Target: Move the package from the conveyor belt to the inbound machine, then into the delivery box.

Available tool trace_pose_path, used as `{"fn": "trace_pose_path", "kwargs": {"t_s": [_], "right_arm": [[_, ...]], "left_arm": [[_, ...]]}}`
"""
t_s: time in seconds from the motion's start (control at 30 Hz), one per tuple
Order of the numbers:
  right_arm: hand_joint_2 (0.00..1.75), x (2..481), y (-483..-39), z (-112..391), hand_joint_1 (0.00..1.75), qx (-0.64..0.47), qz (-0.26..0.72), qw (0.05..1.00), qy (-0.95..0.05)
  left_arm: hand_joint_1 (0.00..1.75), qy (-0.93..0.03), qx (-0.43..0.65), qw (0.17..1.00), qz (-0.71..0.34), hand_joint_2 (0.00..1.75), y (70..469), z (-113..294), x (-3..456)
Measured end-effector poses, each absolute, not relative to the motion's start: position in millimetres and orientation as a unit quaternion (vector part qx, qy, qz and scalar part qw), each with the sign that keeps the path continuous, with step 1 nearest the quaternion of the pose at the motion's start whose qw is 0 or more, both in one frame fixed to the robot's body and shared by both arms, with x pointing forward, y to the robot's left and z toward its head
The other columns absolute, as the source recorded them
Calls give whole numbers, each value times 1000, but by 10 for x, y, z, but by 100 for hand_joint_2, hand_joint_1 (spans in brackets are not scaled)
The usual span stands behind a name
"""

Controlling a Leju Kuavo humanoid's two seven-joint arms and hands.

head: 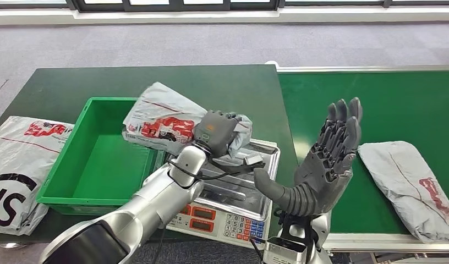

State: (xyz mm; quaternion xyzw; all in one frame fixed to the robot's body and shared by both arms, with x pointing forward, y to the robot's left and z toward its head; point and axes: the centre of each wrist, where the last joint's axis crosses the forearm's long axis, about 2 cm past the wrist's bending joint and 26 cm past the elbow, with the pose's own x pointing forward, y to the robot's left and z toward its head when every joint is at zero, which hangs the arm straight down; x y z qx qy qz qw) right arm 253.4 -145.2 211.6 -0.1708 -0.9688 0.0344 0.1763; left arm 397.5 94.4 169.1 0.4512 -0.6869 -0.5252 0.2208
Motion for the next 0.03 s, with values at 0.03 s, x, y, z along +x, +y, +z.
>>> {"fn": "trace_pose_path", "kwargs": {"t_s": [0.03], "right_arm": [[175,2528,-1454,2109,0,-171,34,177,-969]], "left_arm": [[175,-690,461,210,-517,175,966,1718,3989]]}}
